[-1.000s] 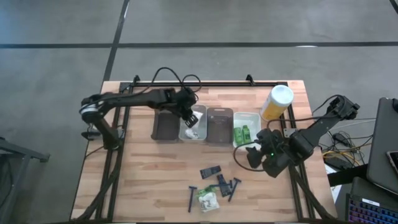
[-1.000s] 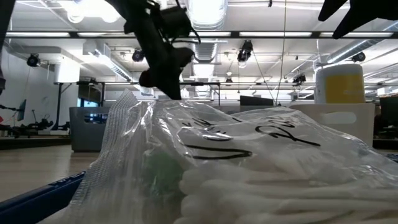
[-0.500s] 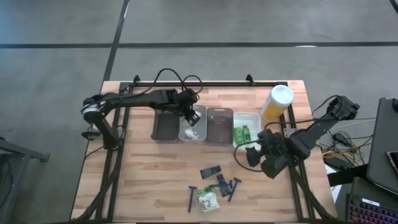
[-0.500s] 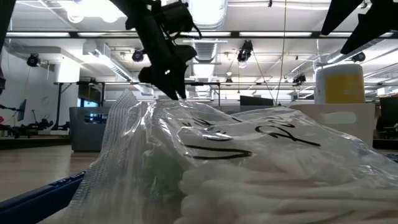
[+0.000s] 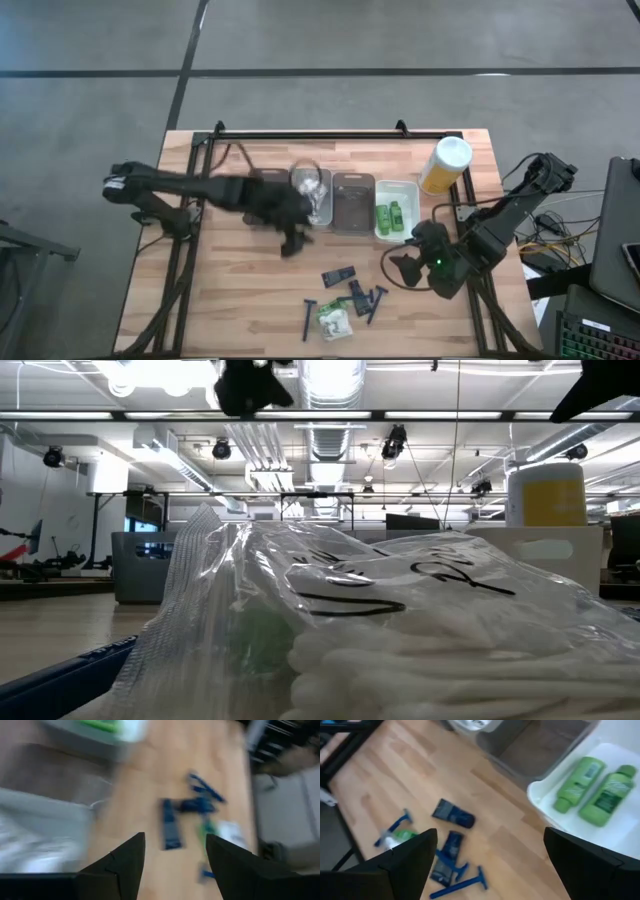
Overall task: Pick & Place Travel size toiletries
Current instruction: Put the blue razor into the right black bin
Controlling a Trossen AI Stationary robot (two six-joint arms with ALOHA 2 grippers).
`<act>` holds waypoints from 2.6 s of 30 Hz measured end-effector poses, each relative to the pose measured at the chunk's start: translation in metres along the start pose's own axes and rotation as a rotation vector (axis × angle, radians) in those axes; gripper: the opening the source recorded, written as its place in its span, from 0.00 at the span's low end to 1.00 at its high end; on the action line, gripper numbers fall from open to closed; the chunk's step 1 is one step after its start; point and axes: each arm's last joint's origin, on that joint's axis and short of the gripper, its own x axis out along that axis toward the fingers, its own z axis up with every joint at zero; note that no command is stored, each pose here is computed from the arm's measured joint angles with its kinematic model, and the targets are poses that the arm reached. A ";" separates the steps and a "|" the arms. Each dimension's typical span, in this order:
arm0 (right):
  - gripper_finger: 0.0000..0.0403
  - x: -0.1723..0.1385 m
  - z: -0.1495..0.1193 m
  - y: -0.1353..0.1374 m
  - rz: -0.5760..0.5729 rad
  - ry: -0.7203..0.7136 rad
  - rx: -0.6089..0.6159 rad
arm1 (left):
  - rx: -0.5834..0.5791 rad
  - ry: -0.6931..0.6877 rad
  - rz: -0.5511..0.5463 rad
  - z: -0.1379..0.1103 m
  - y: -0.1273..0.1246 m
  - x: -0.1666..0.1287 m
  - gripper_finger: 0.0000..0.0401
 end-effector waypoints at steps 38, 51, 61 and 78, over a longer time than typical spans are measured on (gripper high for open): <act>0.90 0.013 -0.045 0.036 0.179 0.255 -0.058 | 0.042 0.337 -0.223 -0.079 -0.068 0.150 0.53; 0.90 0.013 -0.045 0.035 0.178 0.254 -0.070 | -0.047 0.386 -0.327 -0.086 -0.068 0.170 0.53; 0.90 0.013 -0.046 0.035 0.179 0.282 -0.061 | -0.066 0.378 -0.328 -0.084 -0.068 0.170 0.52; 0.90 0.021 -0.057 0.037 0.076 0.446 0.274 | 0.067 0.328 -0.085 -0.060 -0.054 0.092 0.52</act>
